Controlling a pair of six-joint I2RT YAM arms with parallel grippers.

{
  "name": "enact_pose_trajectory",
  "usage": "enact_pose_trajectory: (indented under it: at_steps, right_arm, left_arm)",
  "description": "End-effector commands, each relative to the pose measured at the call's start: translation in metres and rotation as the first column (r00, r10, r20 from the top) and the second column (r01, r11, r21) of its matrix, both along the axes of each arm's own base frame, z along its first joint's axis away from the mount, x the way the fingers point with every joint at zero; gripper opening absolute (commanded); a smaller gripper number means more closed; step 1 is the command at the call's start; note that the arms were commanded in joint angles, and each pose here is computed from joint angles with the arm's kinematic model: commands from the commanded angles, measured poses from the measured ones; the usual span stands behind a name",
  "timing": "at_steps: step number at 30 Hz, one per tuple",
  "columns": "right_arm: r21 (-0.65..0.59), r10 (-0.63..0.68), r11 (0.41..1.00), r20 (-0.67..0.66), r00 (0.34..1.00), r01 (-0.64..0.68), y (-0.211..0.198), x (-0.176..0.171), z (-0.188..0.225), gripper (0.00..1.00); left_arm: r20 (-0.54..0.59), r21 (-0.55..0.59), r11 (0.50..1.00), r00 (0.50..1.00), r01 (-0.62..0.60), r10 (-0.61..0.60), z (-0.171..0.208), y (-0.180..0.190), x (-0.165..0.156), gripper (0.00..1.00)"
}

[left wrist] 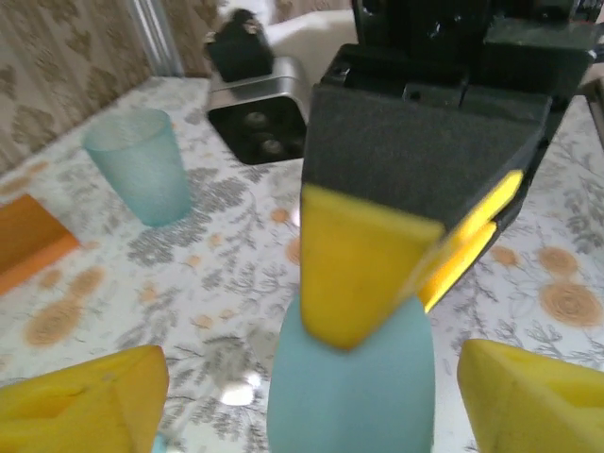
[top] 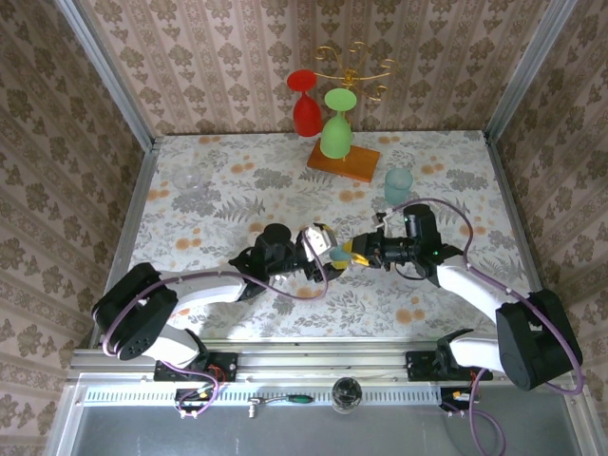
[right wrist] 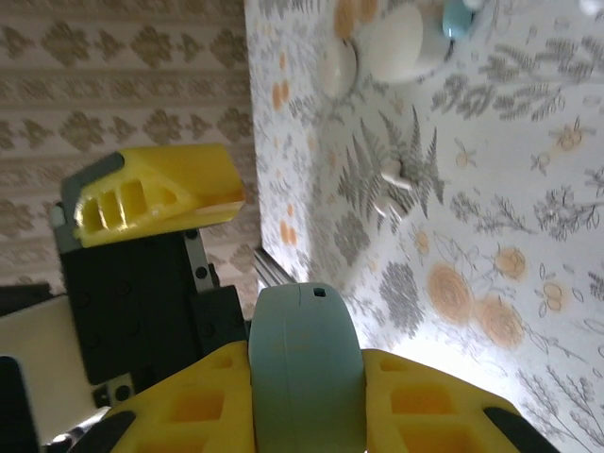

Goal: Insert the wireless bluetooth earbuds into the charging case

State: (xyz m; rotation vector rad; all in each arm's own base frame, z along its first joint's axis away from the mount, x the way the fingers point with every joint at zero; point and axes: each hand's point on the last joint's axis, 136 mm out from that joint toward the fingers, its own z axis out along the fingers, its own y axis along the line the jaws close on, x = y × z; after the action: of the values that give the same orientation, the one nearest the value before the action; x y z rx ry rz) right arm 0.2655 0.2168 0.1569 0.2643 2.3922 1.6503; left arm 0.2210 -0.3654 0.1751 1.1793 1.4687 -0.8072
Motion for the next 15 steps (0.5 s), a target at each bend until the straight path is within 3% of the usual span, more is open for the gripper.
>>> enact_pose_trajectory:
  at_steps: [1,8,15]
  right_arm:
    - [0.113,-0.032,0.993,0.029,0.999,0.029,-0.004,0.009,0.038,0.12]
    - [0.249,-0.038,0.968,0.018,0.999,0.033,-0.007,0.011,0.084,0.09]
    - [0.352,-0.045,0.936,0.077,0.996,0.015,-0.009,0.009,0.128,0.06]
  left_arm:
    - [-0.004,-0.183,0.981,0.997,-0.071,0.071,0.042,0.013,0.011,0.91]
    - [0.003,-0.275,0.96,0.998,-0.062,0.065,0.06,0.02,0.016,0.9]
    - [0.088,-0.365,0.93,0.996,0.036,-0.004,0.087,0.013,0.007,0.87]
